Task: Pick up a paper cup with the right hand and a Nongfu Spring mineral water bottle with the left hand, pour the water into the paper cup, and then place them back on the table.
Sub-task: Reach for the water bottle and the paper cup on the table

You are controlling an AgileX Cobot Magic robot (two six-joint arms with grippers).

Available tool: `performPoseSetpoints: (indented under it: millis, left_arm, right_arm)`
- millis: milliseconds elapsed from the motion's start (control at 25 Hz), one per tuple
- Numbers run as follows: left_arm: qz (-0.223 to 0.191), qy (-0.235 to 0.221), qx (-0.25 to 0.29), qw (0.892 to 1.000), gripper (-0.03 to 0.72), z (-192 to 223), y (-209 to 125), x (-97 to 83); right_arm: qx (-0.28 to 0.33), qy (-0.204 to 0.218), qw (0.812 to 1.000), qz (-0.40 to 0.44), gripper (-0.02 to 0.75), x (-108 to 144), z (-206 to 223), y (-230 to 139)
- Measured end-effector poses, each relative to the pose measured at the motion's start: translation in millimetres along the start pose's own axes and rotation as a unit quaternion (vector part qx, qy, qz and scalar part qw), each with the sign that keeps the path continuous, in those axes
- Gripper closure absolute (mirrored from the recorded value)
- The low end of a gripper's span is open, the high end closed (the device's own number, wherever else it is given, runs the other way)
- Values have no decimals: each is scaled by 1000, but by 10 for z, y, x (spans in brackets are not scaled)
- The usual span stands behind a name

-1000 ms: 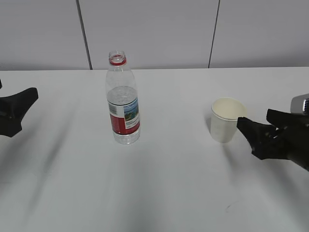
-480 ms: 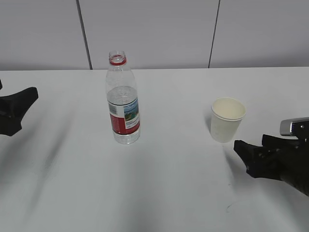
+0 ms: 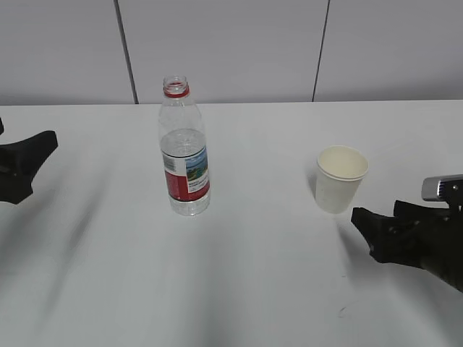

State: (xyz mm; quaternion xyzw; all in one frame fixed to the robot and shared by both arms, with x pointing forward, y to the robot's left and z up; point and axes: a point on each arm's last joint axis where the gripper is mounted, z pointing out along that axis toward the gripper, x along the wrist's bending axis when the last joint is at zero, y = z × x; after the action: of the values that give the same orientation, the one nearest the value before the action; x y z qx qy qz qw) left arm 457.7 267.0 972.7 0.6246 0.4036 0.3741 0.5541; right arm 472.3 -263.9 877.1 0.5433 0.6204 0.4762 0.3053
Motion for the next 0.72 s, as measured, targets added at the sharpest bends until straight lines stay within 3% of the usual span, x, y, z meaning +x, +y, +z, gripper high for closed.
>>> performPoseSetpoints:
  millis: [720]
  left_arm:
    - [9,-14,3,1000,165,0,-6,-25]
  right_arm:
    - [-19,6,1000,-23,107,-37,256,72]
